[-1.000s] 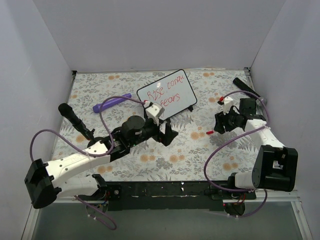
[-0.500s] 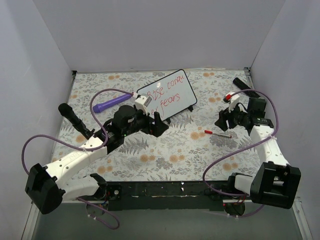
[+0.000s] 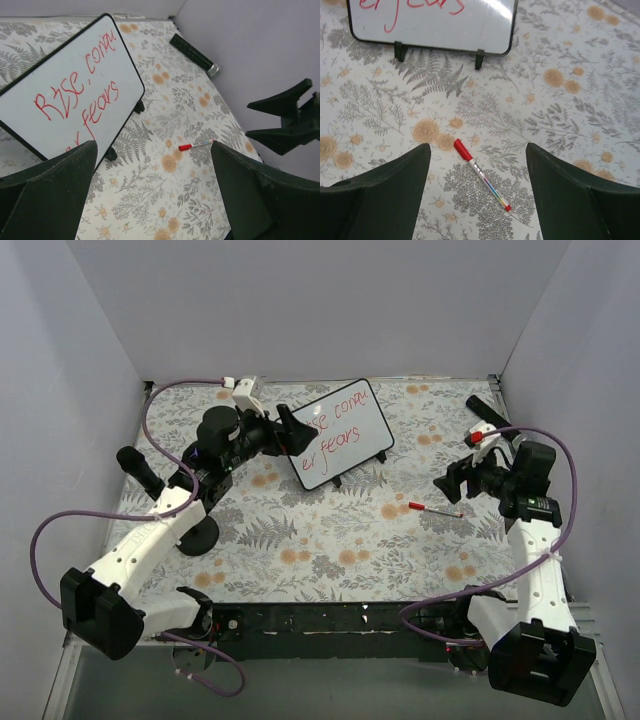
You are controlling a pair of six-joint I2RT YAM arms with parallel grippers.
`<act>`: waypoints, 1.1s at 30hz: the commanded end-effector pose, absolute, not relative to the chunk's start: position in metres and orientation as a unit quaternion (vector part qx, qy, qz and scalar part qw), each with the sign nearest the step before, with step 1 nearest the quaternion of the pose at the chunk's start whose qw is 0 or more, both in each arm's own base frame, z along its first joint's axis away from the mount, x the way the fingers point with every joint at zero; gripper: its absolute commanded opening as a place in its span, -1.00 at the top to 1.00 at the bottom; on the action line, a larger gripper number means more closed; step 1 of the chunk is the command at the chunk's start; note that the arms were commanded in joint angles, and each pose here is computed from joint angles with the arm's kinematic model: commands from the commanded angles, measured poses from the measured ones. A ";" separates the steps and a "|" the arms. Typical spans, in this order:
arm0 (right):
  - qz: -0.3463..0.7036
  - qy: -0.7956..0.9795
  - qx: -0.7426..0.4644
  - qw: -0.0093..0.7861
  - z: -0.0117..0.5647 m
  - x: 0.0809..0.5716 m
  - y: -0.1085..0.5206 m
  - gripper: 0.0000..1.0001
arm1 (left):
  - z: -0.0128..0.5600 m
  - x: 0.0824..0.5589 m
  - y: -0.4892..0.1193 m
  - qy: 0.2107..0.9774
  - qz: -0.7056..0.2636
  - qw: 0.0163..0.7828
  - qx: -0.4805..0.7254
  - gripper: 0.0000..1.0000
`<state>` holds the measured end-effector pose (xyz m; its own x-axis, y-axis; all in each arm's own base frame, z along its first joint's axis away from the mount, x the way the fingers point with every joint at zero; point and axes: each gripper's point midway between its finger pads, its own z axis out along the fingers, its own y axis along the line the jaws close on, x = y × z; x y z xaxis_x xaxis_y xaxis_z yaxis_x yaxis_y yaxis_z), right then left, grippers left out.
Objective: Write a sentence on the whiteboard
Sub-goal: Reset both arms
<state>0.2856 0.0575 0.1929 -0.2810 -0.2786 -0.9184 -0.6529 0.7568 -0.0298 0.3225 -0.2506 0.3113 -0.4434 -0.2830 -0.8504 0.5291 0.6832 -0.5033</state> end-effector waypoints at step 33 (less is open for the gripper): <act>0.122 0.765 -0.097 0.625 0.325 0.307 0.023 -0.94 | 0.363 0.305 -0.219 0.716 -0.381 0.576 0.102 -0.96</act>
